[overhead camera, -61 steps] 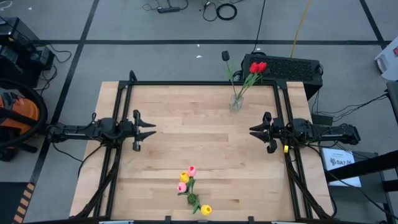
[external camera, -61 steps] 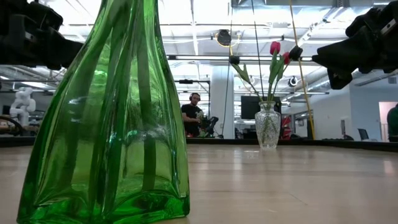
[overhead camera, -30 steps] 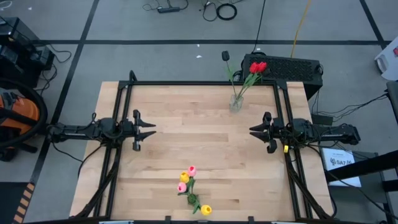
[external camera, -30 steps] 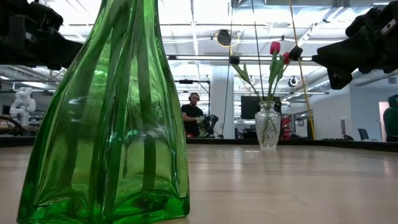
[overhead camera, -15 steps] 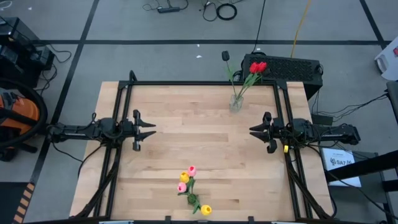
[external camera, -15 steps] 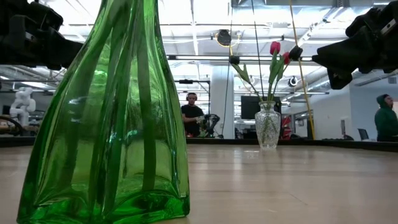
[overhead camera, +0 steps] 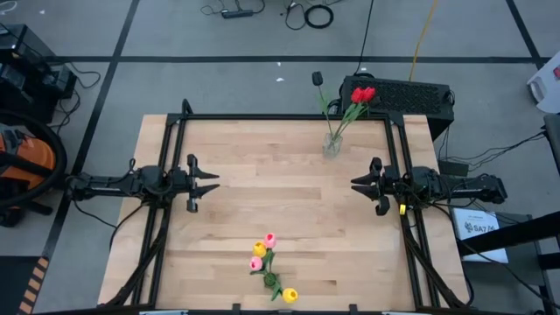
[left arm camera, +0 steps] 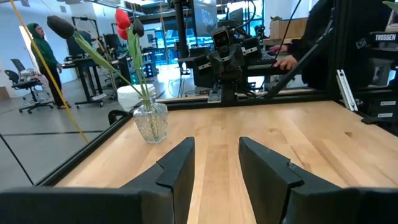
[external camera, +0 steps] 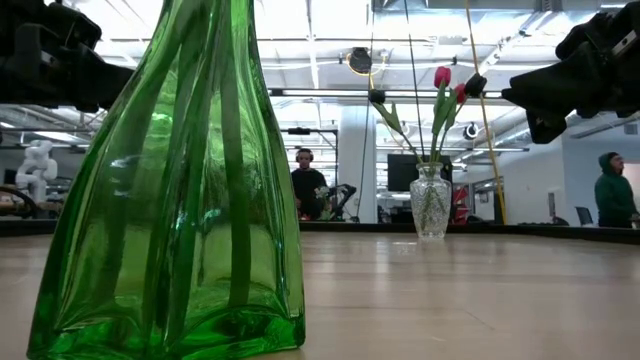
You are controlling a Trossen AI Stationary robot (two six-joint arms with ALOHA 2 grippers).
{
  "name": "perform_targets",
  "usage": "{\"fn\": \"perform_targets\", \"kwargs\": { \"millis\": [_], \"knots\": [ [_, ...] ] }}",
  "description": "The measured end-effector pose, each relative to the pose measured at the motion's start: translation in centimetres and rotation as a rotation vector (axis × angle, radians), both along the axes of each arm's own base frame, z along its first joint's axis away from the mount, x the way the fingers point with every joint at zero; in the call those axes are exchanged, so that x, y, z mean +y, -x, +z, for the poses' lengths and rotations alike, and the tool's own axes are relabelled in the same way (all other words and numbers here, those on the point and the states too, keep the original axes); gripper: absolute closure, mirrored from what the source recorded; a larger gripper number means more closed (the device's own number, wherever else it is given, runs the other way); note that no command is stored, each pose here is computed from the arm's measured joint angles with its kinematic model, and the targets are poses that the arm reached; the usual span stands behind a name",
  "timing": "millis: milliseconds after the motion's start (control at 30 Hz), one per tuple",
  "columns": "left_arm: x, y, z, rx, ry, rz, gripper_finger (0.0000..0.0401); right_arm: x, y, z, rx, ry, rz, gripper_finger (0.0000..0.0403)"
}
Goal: Sort flowers into vase by color
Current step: Return to Home Position
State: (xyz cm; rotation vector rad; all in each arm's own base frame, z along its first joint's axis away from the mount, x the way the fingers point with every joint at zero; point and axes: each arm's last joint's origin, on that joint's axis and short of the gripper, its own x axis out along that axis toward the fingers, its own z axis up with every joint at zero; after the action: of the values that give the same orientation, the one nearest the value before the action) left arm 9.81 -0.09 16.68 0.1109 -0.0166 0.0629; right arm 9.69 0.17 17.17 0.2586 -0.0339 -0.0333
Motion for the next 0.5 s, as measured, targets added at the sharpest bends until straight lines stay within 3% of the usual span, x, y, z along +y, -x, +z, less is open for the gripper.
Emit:
{"fn": "perform_targets", "kwargs": {
  "millis": [500],
  "knots": [
    [0.01,0.00,0.15,-0.015,0.001,0.004,0.0269,0.00,0.00,0.00,0.000,0.000,0.000,0.0312]
  ]
}}
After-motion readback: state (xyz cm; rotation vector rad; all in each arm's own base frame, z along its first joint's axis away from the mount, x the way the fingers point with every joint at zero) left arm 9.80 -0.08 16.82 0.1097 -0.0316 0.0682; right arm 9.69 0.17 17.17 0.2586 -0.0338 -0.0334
